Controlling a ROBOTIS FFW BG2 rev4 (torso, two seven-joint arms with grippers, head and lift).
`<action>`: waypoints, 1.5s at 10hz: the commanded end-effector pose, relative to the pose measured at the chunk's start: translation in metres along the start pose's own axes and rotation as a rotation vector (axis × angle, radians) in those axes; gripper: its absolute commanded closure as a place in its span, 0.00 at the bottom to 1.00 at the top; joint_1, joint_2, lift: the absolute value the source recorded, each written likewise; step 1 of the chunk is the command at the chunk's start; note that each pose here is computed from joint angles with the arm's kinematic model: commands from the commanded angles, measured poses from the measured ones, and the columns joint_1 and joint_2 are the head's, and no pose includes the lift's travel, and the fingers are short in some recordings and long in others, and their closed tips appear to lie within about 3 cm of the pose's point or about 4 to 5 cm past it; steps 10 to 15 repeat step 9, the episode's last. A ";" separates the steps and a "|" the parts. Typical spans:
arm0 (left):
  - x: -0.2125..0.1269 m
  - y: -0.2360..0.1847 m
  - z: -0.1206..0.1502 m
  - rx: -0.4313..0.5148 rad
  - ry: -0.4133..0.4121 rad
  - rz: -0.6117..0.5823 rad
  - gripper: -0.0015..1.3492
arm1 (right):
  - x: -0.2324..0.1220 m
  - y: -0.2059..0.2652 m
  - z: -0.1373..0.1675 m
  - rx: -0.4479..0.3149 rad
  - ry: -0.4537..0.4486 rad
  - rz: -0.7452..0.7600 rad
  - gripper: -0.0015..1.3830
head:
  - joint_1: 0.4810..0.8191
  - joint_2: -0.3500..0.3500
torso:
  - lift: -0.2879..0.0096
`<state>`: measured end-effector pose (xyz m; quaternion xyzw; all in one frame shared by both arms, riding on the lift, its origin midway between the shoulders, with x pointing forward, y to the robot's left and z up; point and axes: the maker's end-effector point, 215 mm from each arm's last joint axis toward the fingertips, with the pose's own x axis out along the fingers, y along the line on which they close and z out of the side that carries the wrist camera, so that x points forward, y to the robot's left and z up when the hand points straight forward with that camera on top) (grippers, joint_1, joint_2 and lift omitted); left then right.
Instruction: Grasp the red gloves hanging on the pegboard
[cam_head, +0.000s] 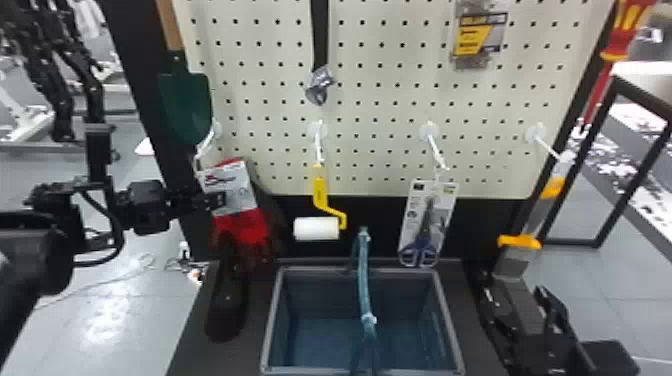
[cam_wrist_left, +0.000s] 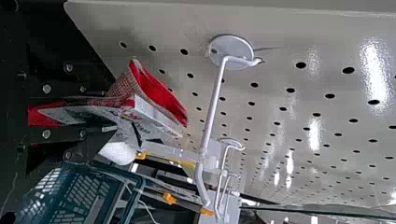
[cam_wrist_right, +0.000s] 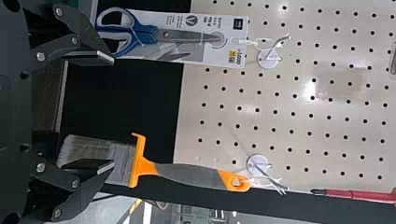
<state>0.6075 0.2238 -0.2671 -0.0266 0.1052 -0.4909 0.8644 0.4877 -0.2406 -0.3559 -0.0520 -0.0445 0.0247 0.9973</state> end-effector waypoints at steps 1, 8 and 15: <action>0.000 0.000 -0.003 -0.008 -0.002 0.002 0.74 | -0.001 0.000 -0.001 0.004 0.001 -0.001 0.35 | 0.20 0.50 | 0.63; -0.004 0.003 -0.004 -0.015 -0.016 0.018 0.90 | -0.001 0.000 -0.001 0.006 0.003 -0.003 0.35 | 0.20 0.50 | 0.63; -0.004 0.003 -0.005 -0.019 -0.019 0.020 0.90 | -0.002 0.000 -0.002 0.007 0.004 -0.003 0.35 | 0.20 0.50 | 0.63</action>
